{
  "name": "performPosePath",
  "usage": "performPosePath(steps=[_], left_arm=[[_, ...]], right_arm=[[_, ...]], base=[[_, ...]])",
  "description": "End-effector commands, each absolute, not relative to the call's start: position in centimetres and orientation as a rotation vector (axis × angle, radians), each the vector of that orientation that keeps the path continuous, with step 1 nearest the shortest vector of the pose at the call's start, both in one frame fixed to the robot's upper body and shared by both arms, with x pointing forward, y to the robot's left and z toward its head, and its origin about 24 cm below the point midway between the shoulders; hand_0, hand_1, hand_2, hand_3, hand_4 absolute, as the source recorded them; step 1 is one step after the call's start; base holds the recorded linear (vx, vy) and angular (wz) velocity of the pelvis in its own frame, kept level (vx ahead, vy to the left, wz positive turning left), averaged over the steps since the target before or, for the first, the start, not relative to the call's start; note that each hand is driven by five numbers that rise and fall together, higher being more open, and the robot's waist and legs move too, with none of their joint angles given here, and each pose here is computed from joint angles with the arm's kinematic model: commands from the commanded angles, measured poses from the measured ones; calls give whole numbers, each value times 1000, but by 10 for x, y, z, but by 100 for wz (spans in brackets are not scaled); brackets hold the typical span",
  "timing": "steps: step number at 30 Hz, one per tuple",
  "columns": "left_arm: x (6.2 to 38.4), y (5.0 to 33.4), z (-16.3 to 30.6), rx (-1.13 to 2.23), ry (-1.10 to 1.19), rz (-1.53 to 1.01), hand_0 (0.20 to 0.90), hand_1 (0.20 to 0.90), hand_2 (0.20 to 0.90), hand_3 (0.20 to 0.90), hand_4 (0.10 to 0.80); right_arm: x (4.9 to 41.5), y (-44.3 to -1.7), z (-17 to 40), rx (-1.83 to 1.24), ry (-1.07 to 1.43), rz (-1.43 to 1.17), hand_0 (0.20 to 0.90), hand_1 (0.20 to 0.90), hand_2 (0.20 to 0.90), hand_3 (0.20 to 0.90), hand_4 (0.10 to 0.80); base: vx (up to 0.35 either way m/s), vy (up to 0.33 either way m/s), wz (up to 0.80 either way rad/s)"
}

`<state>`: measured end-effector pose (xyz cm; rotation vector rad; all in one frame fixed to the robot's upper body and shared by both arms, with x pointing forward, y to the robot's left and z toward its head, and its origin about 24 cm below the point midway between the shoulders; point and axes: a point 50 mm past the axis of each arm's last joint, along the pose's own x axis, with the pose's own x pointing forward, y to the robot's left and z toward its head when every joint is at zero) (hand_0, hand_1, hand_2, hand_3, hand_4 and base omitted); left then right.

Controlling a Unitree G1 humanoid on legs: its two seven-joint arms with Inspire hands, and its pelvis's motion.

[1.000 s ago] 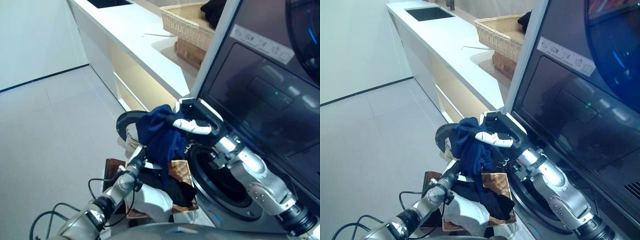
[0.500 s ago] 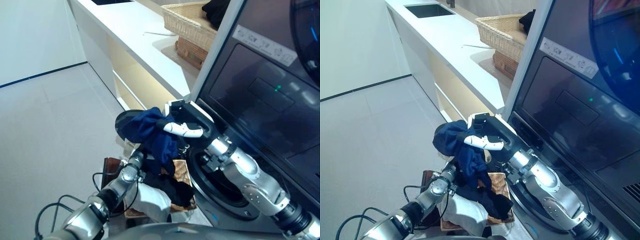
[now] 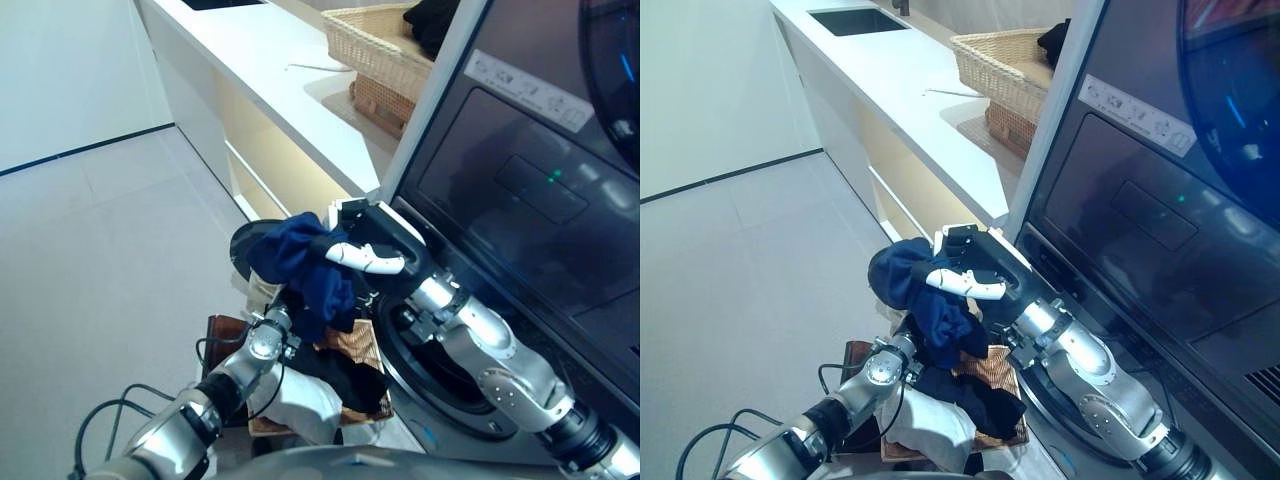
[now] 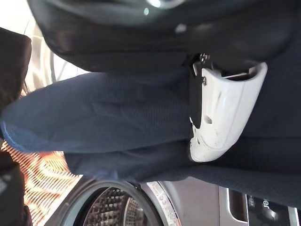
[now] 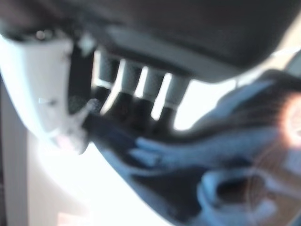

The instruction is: Pick up the clothes and place them into the washing machine

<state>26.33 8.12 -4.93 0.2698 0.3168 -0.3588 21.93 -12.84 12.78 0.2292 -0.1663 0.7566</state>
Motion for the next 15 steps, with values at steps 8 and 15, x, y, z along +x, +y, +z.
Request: performPosePath(steps=[8,15], left_arm=[[295,54,0,187,89,-400,200,200,200,200,300],[294,78,-1,179,83,-338,200,200,200,200,300]], right_arm=[[217,-137,154,284,-364,679,439,439,439,439,471],[215,-157,146,304,-374,531,900,900,900,900,800]], base=[[0,0,0],[0,0,0]])
